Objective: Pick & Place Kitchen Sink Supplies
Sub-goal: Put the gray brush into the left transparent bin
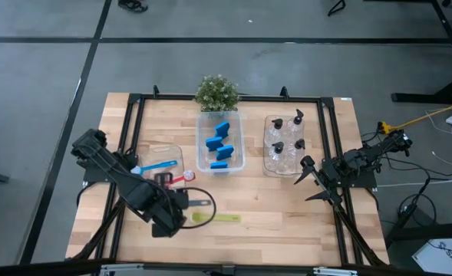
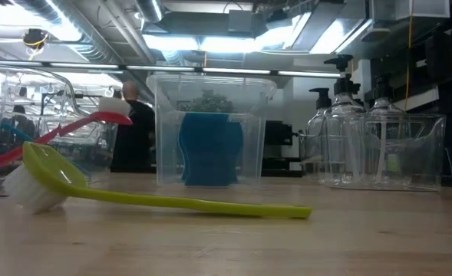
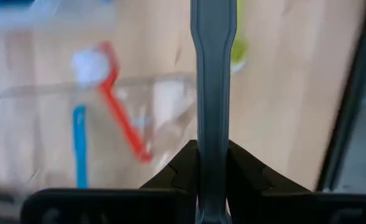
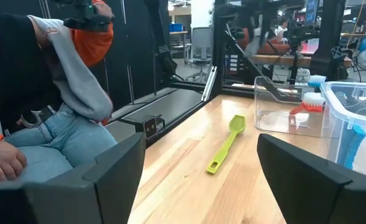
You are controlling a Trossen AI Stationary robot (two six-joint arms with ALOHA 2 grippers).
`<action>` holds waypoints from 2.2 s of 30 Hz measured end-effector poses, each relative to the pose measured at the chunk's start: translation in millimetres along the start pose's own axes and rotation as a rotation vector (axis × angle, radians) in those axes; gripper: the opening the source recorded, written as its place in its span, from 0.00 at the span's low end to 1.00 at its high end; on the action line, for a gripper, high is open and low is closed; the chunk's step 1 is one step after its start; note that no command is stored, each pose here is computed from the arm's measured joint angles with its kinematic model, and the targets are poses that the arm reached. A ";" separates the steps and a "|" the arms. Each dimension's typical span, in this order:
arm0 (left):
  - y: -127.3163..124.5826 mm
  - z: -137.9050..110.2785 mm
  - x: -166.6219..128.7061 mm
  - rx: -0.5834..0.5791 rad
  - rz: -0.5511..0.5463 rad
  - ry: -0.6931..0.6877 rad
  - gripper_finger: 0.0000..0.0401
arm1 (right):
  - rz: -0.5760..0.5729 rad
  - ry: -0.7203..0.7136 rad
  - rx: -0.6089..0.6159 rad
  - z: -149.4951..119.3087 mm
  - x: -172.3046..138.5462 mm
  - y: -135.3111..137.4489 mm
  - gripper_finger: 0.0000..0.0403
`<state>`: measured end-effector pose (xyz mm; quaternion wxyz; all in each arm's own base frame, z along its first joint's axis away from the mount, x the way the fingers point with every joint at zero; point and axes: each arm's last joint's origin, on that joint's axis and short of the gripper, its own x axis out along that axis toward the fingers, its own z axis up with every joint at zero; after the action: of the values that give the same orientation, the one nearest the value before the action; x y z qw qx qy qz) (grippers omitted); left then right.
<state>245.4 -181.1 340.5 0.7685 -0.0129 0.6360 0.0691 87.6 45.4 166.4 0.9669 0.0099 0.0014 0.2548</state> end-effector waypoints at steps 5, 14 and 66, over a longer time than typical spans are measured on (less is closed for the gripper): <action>4.8 -4.9 2.7 -0.015 0.002 0.069 0.11 | 0.000 0.000 0.000 0.0 0.0 0.0 0.77; 25.4 -24.1 24.1 -0.077 0.022 0.208 0.11 | 0.000 0.000 0.001 0.0 0.0 0.0 0.77; 68.4 -66.3 106.2 -0.081 -0.009 0.330 0.12 | 0.000 0.000 0.001 0.0 0.0 0.0 0.77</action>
<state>191.6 -111.0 228.6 0.6528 -0.0578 0.7502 0.0879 87.6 45.4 166.4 0.9669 0.0103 0.0015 0.2548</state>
